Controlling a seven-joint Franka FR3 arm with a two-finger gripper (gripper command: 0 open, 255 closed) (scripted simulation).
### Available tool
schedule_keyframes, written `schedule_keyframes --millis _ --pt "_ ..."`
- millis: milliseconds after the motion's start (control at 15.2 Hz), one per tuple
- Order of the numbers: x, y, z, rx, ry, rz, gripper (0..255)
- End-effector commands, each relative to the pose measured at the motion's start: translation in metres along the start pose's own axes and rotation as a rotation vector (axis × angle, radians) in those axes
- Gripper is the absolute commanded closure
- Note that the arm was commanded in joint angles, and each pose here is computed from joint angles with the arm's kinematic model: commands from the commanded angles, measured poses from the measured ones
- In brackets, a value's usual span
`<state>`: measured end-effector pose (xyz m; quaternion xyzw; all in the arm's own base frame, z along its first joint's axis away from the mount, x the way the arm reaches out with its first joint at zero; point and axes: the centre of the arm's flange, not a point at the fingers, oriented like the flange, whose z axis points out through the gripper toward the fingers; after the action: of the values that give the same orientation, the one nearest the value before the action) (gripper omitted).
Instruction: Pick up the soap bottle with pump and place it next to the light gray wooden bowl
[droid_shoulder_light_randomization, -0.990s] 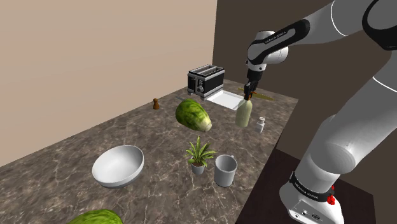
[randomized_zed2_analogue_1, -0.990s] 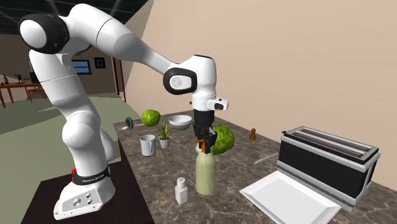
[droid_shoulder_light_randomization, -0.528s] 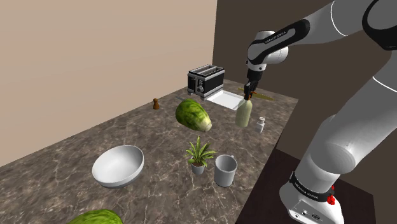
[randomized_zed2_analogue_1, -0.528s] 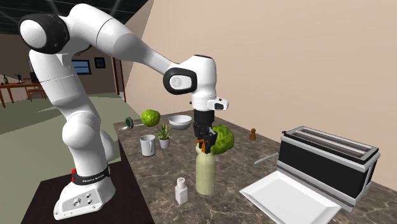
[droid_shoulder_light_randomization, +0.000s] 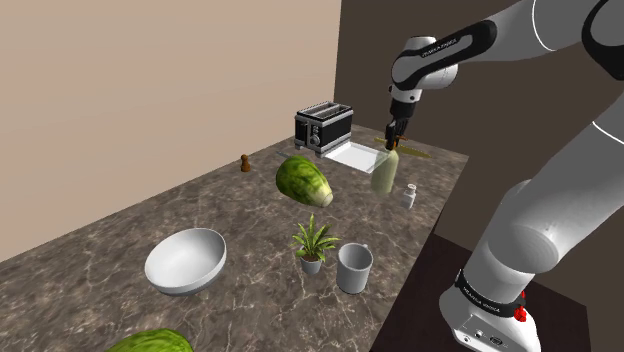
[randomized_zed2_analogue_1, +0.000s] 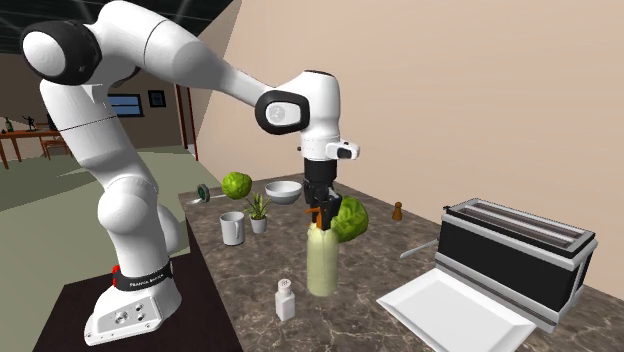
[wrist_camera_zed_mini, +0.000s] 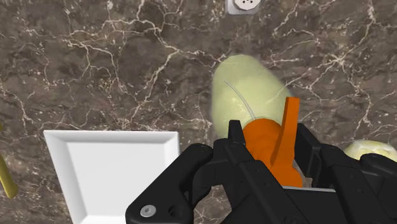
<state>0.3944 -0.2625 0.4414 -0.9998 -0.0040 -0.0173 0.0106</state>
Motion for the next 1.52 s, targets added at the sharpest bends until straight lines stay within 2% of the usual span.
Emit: schedule_keyframes --millis 0,1452 --pt "0.001 0.0 -0.011 0.0 0.0 0.0 255" --pt "0.005 -0.003 -0.127 0.0 0.0 0.0 255"
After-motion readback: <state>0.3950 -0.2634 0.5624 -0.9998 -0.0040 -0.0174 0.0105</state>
